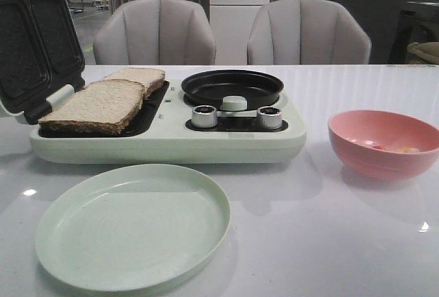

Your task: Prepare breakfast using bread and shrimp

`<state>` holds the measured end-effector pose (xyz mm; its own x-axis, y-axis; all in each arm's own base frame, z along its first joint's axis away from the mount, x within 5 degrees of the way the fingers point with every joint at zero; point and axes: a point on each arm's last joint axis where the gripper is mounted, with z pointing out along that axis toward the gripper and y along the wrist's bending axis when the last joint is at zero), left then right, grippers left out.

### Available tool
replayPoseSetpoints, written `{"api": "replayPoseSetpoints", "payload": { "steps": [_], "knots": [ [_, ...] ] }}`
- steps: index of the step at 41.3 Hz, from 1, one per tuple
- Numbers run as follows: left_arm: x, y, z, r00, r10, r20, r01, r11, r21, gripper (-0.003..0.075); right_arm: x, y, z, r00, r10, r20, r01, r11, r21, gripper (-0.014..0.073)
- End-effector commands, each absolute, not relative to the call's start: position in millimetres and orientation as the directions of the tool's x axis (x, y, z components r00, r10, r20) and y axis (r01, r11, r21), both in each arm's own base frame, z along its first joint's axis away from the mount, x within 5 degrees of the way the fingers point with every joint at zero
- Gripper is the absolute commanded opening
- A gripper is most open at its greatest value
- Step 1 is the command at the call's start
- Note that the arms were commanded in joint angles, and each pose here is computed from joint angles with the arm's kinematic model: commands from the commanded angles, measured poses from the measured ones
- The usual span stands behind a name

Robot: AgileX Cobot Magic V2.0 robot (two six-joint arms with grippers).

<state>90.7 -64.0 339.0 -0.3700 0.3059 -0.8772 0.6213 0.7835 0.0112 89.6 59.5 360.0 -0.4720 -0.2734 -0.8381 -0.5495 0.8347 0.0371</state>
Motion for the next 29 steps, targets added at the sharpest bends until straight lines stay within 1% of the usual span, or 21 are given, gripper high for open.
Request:
{"api": "replayPoseSetpoints", "payload": {
  "steps": [1,5,10,16,20,26,29],
  "knots": [
    [93,-66,355,-0.304,0.229,-0.925,0.613,0.79,-0.005,0.0521,88,57,376,-0.376,-0.219,-0.9,-0.548,0.836,0.025,0.0472],
    [93,-66,357,-0.294,0.233,-0.927,0.611,0.791,0.004,0.0518,87,57,376,-0.372,-0.217,-0.902,-0.548,0.836,0.025,0.0472],
    [93,-65,368,-0.277,0.245,-0.929,0.613,0.79,0.025,0.0478,87,57,376,-0.372,-0.217,-0.902,-0.548,0.836,0.025,0.0472],
    [99,-68,383,-0.307,0.293,-0.905,0.625,0.779,0.041,0.0407,87,57,376,-0.372,-0.217,-0.902,-0.548,0.836,0.025,0.0472],
    [110,-73,390,-0.32,0.324,-0.89,0.625,0.779,0.059,0.0355,87,57,376,-0.372,-0.217,-0.902,-0.548,0.836,0.025,0.0472],
    [131,-75,393,-0.307,0.425,-0.852,0.593,0.785,0.178,0.0274,87,57,376,-0.372,-0.217,-0.902,-0.548,0.836,0.025,0.0472],
    [141,-76,393,-0.317,0.448,-0.836,0.572,0.794,0.209,0.0235,87,57,376,-0.372,-0.217,-0.902,-0.548,0.836,0.025,0.0472]
  ]
}}
